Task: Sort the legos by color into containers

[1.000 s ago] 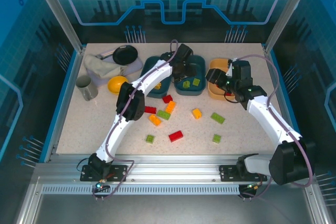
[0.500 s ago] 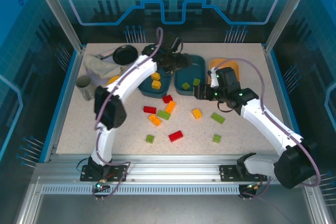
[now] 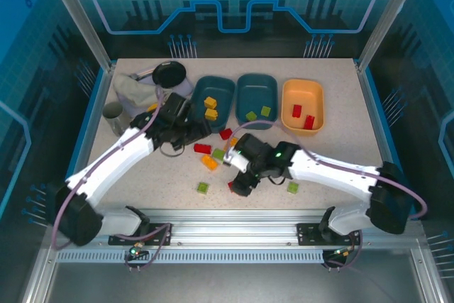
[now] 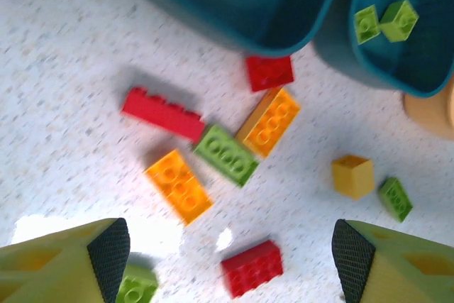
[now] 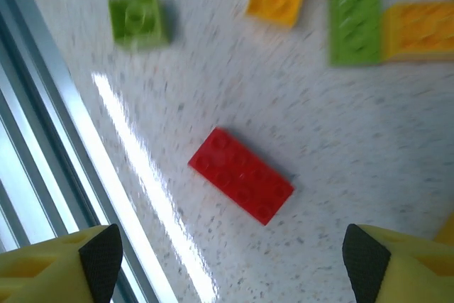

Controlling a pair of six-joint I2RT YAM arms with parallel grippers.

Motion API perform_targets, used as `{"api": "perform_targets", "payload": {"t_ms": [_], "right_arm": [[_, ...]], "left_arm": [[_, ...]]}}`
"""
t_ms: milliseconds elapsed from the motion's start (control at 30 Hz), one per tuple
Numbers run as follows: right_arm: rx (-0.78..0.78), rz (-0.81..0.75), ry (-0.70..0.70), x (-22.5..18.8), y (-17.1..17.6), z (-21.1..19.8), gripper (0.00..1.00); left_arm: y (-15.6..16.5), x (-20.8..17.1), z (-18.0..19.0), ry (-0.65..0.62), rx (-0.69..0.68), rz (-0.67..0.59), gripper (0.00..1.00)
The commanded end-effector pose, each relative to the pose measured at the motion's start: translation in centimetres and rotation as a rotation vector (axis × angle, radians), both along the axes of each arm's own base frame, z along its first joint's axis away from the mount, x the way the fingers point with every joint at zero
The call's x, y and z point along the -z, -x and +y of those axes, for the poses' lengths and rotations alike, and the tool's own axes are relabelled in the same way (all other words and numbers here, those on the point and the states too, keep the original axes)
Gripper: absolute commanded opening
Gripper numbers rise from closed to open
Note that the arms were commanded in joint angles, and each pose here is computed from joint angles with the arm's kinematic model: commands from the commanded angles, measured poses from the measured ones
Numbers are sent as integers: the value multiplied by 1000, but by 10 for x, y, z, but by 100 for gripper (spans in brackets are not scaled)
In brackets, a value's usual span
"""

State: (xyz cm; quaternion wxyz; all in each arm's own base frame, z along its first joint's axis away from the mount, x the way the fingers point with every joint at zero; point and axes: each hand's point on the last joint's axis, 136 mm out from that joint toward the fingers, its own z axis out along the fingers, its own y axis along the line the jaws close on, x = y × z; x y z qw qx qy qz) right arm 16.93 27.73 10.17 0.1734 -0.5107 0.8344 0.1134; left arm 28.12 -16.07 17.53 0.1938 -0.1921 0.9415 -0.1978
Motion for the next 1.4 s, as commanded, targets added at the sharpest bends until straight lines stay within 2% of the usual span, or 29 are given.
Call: {"api": "perform_targets", "payload": {"t_ms": [0,233,333,500,733,1000,1100,1233,1367], "right_arm": [[-98,-33,214,31,3,-17,85],[-94,-93,362,61,-18,-10,85],[-70,-106,375,67,-30,-4,85],[-18,-36,371,79,-42,2,83],[94,106,308,84,-58,0,68],[166,208,283,91,-58,-5,38],[196,201,252,84,-61,-6,31],[284,157,170,53,-74,-12,29],[481,105,36,5,-108,-44,28]], "left_arm": [[26,-2,18,31,-48,-29,80],[73,8,45,57,-105,-30,82],[81,9,50,68,-121,-33,81],[80,6,48,85,-124,-42,82],[74,2,45,85,-119,-50,81],[72,5,44,88,-126,-46,81],[69,6,41,97,-123,-46,81],[62,4,30,127,-91,-56,81],[43,-8,5,183,-11,-93,81]]}}
